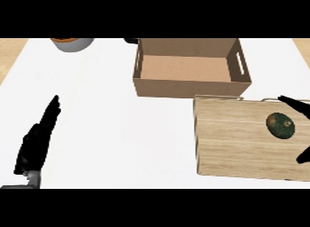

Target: Pick the squash from the tray and place it in the cardboard box

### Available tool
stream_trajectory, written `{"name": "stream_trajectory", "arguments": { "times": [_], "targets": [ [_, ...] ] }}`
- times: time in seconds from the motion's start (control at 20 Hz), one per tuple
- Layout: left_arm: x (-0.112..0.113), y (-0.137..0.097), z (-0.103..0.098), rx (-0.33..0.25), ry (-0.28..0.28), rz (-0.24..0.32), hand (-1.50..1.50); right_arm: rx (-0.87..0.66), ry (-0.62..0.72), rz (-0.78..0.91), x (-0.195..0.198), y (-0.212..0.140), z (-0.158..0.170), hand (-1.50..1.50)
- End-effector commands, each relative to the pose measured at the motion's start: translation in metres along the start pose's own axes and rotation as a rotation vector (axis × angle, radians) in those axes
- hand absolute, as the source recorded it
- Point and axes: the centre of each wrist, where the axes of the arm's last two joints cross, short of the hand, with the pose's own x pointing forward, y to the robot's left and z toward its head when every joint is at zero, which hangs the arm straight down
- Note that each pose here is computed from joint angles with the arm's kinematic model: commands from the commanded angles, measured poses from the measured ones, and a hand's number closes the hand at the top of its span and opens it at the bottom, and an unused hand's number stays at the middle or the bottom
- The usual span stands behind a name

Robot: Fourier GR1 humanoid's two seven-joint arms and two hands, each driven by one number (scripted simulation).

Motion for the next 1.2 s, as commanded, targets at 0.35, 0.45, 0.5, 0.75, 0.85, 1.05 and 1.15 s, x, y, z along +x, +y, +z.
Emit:
{"name": "stream_trajectory", "arguments": {
  "times": [0.35, 0.45, 0.5, 0.75, 0.85, 1.05, 1.15],
  "targets": [
    [-0.005, 0.002, -0.005, 0.011, 0.007, 0.008, 0.0, -0.01, -0.009, -0.021, 0.021, 0.021, -0.024, -1.5],
    [0.002, -0.013, -0.003, 0.0, 0.004, 0.006, 0.0, -0.003, 0.004, -0.009, -0.014, 0.017, -0.018, -1.5],
    [0.006, 0.015, -0.012, -0.012, 0.01, -0.005, 0.0, -0.009, 0.001, -0.002, -0.004, 0.012, -0.006, -1.5],
    [-0.008, 0.023, 0.001, 0.002, -0.006, 0.006, 0.0, 0.024, 0.006, 0.043, -0.006, 0.012, -0.03, -1.5],
    [0.007, 0.011, 0.015, -0.004, -0.011, 0.006, 0.0, 0.047, 0.008, 0.012, -0.003, 0.03, -0.021, -1.5],
    [0.011, 0.007, -0.011, 0.001, 0.005, -0.002, 0.0, 0.037, -0.011, -0.011, -0.007, 0.014, -0.025, 1.5],
    [0.003, 0.036, -0.009, 0.002, -0.006, -0.011, 0.0, -0.054, -0.03, 0.034, 0.006, 0.049, -0.034, 1.5]
  ]
}}
